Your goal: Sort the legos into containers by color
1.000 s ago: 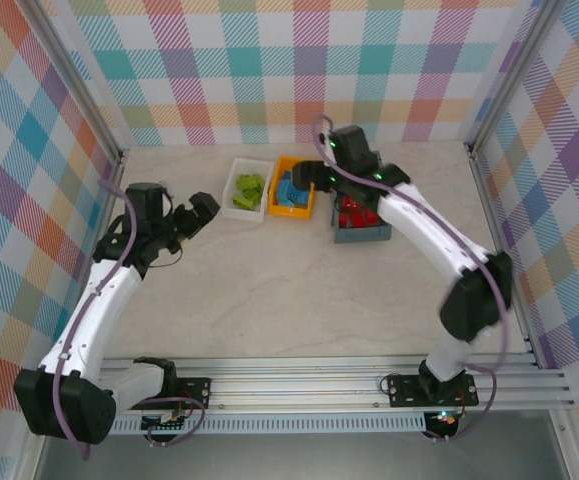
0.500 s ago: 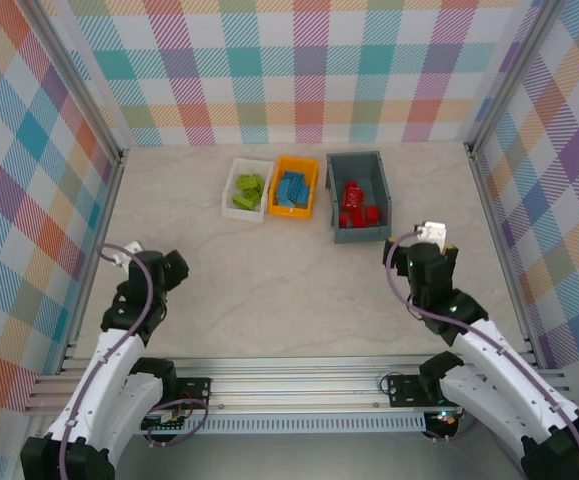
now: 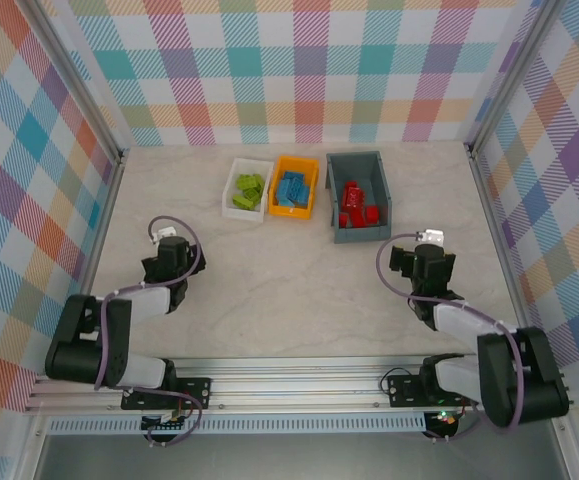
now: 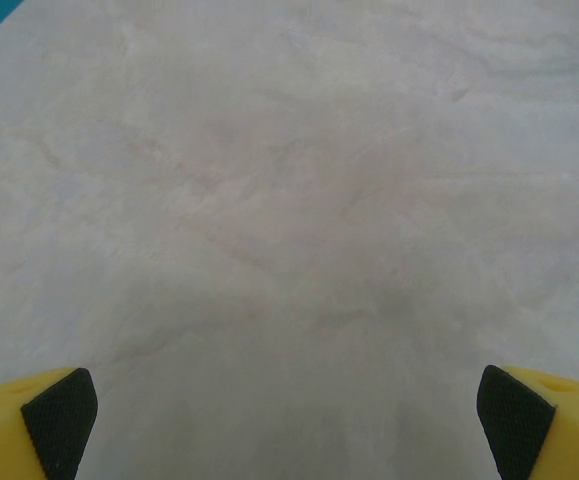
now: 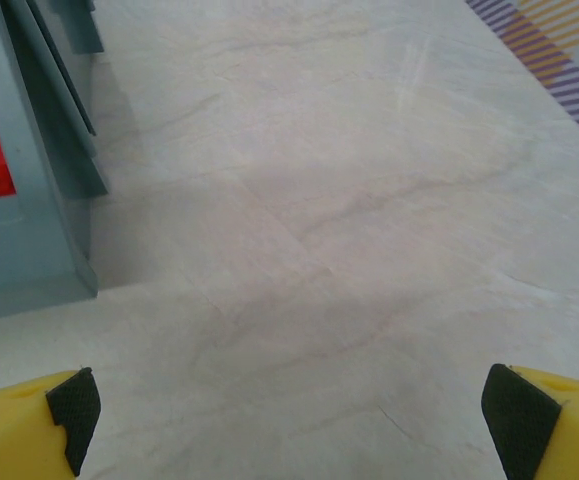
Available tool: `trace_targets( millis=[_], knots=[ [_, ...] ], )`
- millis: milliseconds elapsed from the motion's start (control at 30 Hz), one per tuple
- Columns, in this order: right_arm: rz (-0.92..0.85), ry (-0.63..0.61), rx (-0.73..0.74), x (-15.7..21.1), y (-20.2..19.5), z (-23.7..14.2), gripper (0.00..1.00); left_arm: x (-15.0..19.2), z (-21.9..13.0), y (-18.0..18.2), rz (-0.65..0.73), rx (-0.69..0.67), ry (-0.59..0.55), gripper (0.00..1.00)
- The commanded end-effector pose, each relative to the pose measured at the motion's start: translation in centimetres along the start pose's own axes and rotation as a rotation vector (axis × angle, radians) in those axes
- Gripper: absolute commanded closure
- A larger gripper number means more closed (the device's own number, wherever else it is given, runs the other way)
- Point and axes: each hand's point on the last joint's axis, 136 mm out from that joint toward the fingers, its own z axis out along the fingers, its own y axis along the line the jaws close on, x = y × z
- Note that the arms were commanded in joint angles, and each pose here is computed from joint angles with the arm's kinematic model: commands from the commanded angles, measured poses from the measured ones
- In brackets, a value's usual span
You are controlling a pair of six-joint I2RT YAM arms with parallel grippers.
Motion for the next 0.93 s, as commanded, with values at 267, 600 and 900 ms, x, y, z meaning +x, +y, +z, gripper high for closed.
trace_targets(
  millis=[267,600,900],
  knots=[
    [-0.004,-0.137,-0.223,-3.4,2.9,3.9,0.0,-3.5,-0.3,-2.4,0.006,0.153,-0.315,0.0],
    [0.0,-0.109,-0.214,-3.5,2.8,4.6,0.0,-3.4,1.1,-2.8,0.019,0.152,-0.207,0.0],
    [0.038,-0.116,-0.135,-3.6,1.4,4.7,0.0,-3.4,1.1,-2.8,0.02,0.153,-0.207,0.0]
  ],
)
